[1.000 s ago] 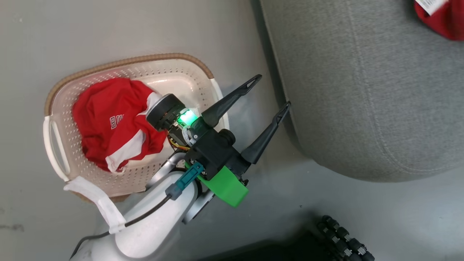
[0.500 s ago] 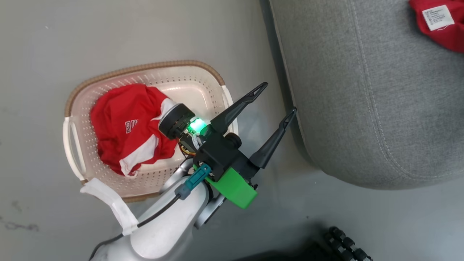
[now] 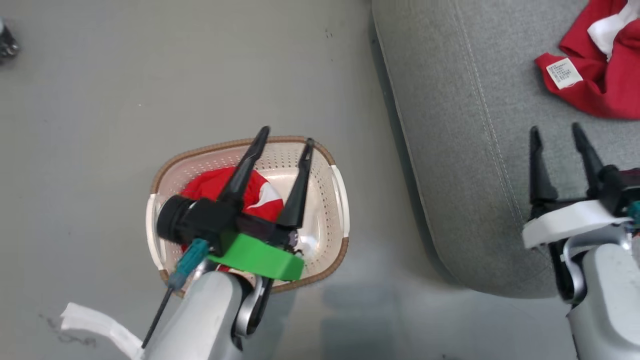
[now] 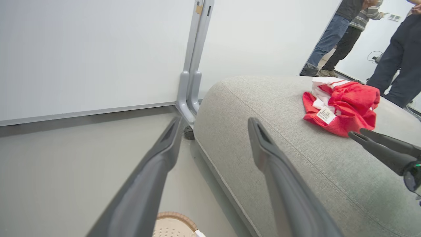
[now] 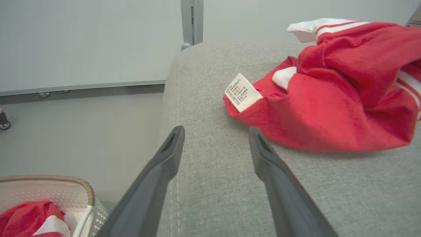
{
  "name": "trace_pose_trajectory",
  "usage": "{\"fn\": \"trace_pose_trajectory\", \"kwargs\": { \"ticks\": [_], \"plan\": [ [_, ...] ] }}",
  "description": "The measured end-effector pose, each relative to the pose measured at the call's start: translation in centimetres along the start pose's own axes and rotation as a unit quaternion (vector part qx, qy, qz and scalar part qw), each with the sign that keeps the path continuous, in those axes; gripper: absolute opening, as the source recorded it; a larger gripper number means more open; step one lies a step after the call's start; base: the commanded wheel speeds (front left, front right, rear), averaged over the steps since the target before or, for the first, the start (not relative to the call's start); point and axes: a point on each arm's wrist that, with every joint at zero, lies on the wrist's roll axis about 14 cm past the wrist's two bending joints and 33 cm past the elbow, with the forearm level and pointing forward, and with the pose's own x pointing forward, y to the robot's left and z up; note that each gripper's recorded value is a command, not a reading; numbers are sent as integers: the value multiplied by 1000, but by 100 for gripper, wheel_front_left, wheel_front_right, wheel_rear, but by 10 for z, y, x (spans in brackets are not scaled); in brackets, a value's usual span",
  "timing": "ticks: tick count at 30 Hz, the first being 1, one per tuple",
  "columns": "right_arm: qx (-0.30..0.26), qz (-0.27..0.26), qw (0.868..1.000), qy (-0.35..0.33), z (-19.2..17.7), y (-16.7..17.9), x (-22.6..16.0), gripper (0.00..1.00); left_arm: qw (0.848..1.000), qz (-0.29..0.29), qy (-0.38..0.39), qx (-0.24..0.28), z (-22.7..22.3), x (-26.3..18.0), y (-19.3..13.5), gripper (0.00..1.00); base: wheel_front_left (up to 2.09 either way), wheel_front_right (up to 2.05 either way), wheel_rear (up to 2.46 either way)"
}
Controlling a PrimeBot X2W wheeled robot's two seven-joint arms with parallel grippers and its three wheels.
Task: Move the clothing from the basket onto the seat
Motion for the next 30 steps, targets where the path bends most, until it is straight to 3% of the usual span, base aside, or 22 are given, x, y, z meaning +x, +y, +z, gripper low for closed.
{"fn": "trace_pose_trajectory", "kwargs": {
  "ticks": [3,11,20,30],
  "plan": [
    [1,52,999,-16,12,39,-8,100,998,64,-14,-11,14,-22,28,100,0,0,0],
    [23,125,989,-79,58,100,-38,100,980,178,-72,52,70,-86,70,100,0,0,0],
    [29,134,983,-125,88,110,-77,100,967,192,-112,128,106,-134,46,100,0,0,0],
    [33,142,976,-160,104,119,-125,100,961,232,-98,114,91,-174,42,100,0,0,0]
  ]
}}
